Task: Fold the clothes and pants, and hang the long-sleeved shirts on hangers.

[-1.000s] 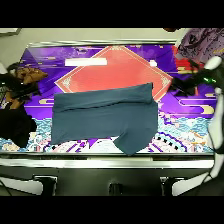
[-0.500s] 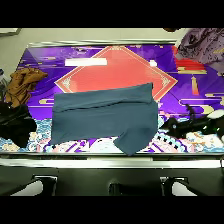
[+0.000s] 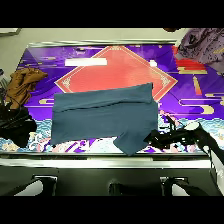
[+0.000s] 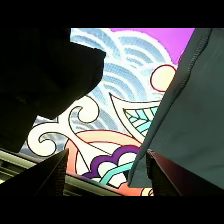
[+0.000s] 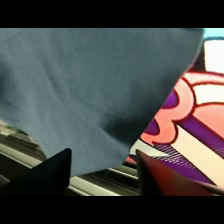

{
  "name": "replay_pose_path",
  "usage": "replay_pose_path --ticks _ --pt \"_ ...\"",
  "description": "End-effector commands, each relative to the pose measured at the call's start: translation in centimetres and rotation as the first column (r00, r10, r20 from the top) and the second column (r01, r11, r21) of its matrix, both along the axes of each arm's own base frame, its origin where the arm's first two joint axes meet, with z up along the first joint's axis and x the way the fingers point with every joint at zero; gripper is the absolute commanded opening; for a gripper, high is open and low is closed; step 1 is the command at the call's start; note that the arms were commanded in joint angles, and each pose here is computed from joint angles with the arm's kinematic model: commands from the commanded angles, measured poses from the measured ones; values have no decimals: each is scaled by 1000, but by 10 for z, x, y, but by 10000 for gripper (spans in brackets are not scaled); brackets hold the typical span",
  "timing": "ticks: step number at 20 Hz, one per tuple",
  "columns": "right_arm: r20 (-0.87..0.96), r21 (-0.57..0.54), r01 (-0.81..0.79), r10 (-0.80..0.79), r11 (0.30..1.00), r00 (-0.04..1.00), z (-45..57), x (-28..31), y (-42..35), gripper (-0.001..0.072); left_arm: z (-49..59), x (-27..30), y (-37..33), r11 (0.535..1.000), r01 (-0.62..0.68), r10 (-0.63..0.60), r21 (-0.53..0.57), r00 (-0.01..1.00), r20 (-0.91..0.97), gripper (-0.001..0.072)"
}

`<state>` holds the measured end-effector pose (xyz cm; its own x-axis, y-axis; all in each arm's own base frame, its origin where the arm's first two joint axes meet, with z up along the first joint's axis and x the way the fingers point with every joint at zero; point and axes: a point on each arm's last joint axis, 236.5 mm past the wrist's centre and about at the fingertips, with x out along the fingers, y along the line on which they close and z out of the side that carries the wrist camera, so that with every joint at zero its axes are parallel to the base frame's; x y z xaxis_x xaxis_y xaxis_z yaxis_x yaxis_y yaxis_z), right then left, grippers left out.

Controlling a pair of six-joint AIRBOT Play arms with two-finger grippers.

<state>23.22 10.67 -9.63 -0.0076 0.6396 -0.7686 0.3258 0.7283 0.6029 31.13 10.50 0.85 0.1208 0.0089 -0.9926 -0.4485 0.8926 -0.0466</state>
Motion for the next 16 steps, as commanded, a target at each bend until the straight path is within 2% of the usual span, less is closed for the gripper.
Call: replay_pose_path --ticks 1,2,3,4,6,7,9,10,11,13,15,16 --pt "17 -38 31 -30 999 999 -9 5 1 391 0 0 1 1000 1 -1 2 1000 1 568" --pt "23 -44 33 -33 998 999 -10 7 0 375 0 0 0 1000 1 -1 2 1000 1 567" --pt "33 -51 43 -41 998 999 -11 10 -2 313 0 -1 0 1000 0 0 1 1000 0 567" --pt "44 -58 54 -51 997 998 -12 13 -3 298 0 -2 0 1000 -9 9 -3 1000 -7 564" --pt "60 -59 73 -70 996 996 -12 19 -4 151 -5 -10 -2 999 -31 30 -19 999 -39 544" --pt "63 -54 76 -73 996 995 -11 20 -3 46 -10 -15 -2 999 -27 26 -25 998 -58 536" --pt "58 -26 81 -79 996 995 -6 21 2 29 -28 -32 -2 996 -57 50 -72 994 -101 534" --pt "52 -12 73 -73 997 996 -4 19 5 28 -41 -43 -10 987 -67 49 -148 992 -117 534" --pt "48 -6 66 -65 998 997 -2 16 6 28 -54 -51 -23 964 -74 47 -254 993 -110 534" --pt "50 -1 53 -53 999 997 2 14 7 28 -69 -58 -50 884 -106 90 -456 994 -57 535" --pt "56 4 47 -47 999 997 6 13 9 28 -78 -61 -61 817 -150 164 -557 986 -26 535" --pt "59 6 44 -44 999 997 8 12 9 29 -83 -64 -63 801 -167 185 -575 982 -27 535"
